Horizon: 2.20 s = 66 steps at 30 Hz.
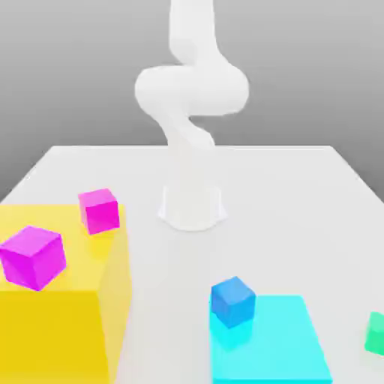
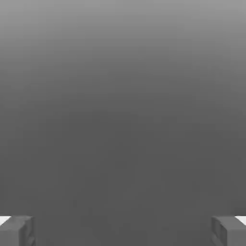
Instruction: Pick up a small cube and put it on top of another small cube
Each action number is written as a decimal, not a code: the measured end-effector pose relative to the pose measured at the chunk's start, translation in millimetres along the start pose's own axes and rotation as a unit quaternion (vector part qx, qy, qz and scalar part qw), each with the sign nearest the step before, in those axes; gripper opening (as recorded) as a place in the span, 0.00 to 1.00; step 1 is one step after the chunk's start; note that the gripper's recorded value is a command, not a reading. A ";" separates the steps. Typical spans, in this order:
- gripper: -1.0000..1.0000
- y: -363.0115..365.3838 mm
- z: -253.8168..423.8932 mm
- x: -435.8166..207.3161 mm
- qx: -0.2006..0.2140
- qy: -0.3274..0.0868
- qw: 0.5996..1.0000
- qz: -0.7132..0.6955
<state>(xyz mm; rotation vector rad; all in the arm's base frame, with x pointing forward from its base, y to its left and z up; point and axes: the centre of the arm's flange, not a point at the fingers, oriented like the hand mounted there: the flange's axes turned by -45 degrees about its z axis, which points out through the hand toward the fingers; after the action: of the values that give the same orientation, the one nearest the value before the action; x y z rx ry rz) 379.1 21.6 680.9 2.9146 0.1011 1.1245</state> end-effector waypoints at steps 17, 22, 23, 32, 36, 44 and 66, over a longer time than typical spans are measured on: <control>0.50 -188.6 271.0 -88.3 0.089 -0.192 0.933 -0.292; 0.50 -247.5 327.6 -155.2 0.131 -0.237 0.888 -0.373; 0.50 -256.2 338.2 -169.6 0.139 -0.246 0.878 -0.386; 0.50 -318.4 416.6 -301.3 0.200 -0.298 0.805 -0.472; 0.00 -319.6 434.1 -319.2 0.200 -0.299 0.804 -0.473; 0.00 -318.8 409.0 -296.1 0.200 -0.299 0.804 -0.473; 0.00 102.9 218.2 -160.1 -0.119 -0.346 0.880 0.304</control>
<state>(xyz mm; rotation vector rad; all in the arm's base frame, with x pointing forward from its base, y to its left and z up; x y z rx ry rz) 412.9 -89.7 415.8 2.9583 -0.9322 0.0008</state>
